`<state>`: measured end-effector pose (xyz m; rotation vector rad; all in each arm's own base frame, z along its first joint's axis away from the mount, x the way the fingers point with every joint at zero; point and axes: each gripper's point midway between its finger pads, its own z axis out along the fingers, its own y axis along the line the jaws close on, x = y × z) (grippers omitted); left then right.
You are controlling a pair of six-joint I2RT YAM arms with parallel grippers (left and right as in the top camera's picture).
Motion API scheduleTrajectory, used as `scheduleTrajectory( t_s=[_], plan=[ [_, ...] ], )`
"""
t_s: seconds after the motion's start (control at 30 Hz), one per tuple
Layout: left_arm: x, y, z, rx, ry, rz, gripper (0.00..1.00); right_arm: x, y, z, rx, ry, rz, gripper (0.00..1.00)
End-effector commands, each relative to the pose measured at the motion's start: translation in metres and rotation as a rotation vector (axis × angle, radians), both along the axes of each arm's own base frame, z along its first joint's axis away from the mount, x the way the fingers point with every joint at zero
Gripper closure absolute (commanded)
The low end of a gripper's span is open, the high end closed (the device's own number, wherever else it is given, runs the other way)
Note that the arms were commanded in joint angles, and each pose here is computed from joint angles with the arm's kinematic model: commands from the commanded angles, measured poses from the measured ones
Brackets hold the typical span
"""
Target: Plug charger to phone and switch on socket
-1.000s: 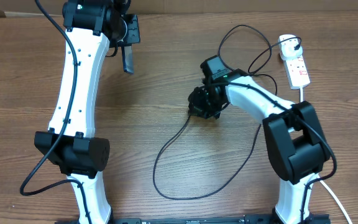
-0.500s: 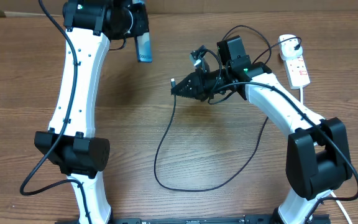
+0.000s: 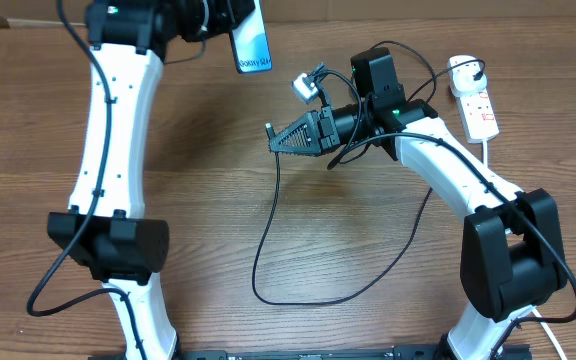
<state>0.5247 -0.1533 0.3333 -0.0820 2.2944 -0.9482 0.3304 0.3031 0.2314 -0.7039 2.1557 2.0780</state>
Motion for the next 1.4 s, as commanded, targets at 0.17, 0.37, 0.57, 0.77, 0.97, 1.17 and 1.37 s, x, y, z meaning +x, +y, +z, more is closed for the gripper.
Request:
scheduleTrajectory(
  t_s=[0.17, 0.37, 0.57, 0.77, 0.97, 1.17, 1.37],
  plan=[
    [-0.017, 0.008, 0.034, -0.247, 0.019, -0.147, 0.96, 0.001, -0.013, 0.027, 0.094, -0.047, 0.042, 0.96],
    [-0.034, -0.004, 0.050, -0.362, 0.013, -0.299, 0.96, 0.009, -0.011, 0.041, 0.105, -0.075, 0.043, 0.96],
    [-0.034, -0.005, 0.048, -0.366, 0.018, -0.303, 0.96, 0.011, -0.009, 0.050, 0.110, -0.081, 0.048, 0.96],
    [-0.035, -0.009, 0.048, -0.366, 0.020, -0.312, 0.96, 0.013, -0.008, 0.055, 0.113, -0.093, 0.043, 0.96],
    [-0.037, -0.018, 0.048, -0.357, 0.013, -0.332, 0.96, 0.018, -0.006, 0.063, 0.116, -0.112, 0.024, 0.96],
    [-0.036, -0.020, 0.045, -0.345, 0.014, -0.322, 0.96, 0.022, -0.005, 0.066, 0.119, -0.128, 0.003, 0.96],
    [-0.040, -0.028, 0.043, -0.338, 0.020, -0.339, 0.96, 0.027, -0.004, 0.066, 0.109, -0.110, -0.026, 0.96]
  ],
)
